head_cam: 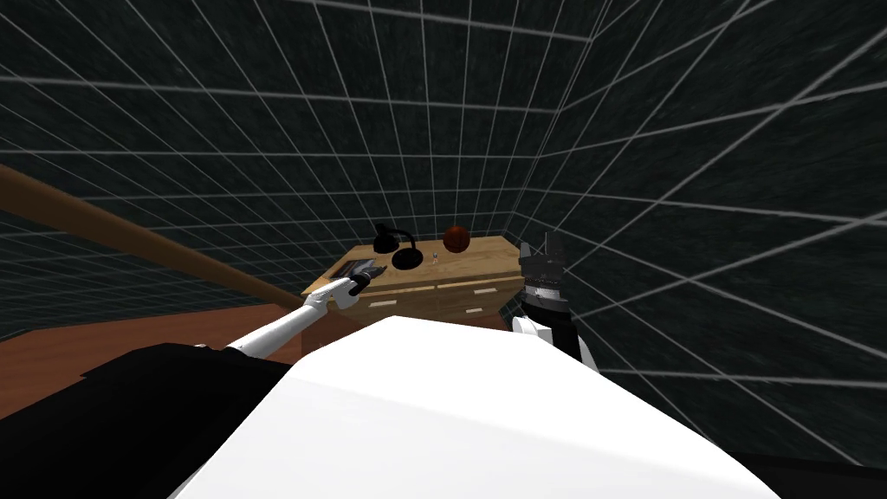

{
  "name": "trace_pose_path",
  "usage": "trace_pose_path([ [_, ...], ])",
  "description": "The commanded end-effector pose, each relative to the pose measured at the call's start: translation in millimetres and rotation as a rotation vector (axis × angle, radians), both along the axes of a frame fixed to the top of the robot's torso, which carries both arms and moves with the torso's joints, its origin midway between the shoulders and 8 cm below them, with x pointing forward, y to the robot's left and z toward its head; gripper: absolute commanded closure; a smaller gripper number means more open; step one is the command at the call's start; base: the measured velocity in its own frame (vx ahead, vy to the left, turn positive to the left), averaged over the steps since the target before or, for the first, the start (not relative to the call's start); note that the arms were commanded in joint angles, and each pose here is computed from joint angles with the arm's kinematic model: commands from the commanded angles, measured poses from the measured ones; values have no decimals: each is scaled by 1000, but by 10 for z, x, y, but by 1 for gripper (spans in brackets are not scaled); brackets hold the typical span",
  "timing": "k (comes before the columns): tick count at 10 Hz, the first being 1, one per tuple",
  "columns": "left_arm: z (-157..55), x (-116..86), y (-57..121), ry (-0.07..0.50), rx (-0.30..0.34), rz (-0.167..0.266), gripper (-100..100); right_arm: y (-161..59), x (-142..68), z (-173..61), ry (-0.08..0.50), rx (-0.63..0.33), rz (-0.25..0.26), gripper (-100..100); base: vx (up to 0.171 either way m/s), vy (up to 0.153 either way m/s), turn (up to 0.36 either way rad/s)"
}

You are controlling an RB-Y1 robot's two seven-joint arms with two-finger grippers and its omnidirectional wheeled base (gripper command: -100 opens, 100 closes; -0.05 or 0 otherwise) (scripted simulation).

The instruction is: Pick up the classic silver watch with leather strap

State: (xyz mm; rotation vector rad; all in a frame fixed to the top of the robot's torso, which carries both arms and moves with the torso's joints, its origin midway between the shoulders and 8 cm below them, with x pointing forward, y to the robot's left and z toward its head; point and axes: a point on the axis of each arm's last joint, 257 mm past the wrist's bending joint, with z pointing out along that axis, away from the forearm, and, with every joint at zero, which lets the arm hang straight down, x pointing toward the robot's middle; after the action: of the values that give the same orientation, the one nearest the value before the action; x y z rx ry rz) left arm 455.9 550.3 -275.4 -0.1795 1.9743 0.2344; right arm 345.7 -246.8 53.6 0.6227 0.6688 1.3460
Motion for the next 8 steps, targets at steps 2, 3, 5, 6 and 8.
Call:
trace_pose_path([
  [2,-126,-29,18,10,-7,12,-100,0,0,0,0,0,0,0,21,20,-41],
  [3,-178,-43,23,14,-11,17,-100,0,0,0,0,0,0,0,68,70,-81],
  [5,-203,-31,21,16,-13,20,-100,0,0,0,0,0,0,0,8,19,-27],
  [6,-198,-25,22,15,-12,19,100,0,0,0,0,0,0,0,0,0,0],
  [8,-187,-20,26,13,-10,19,100,0,0,0,0,0,0,0,0,0,0],
])
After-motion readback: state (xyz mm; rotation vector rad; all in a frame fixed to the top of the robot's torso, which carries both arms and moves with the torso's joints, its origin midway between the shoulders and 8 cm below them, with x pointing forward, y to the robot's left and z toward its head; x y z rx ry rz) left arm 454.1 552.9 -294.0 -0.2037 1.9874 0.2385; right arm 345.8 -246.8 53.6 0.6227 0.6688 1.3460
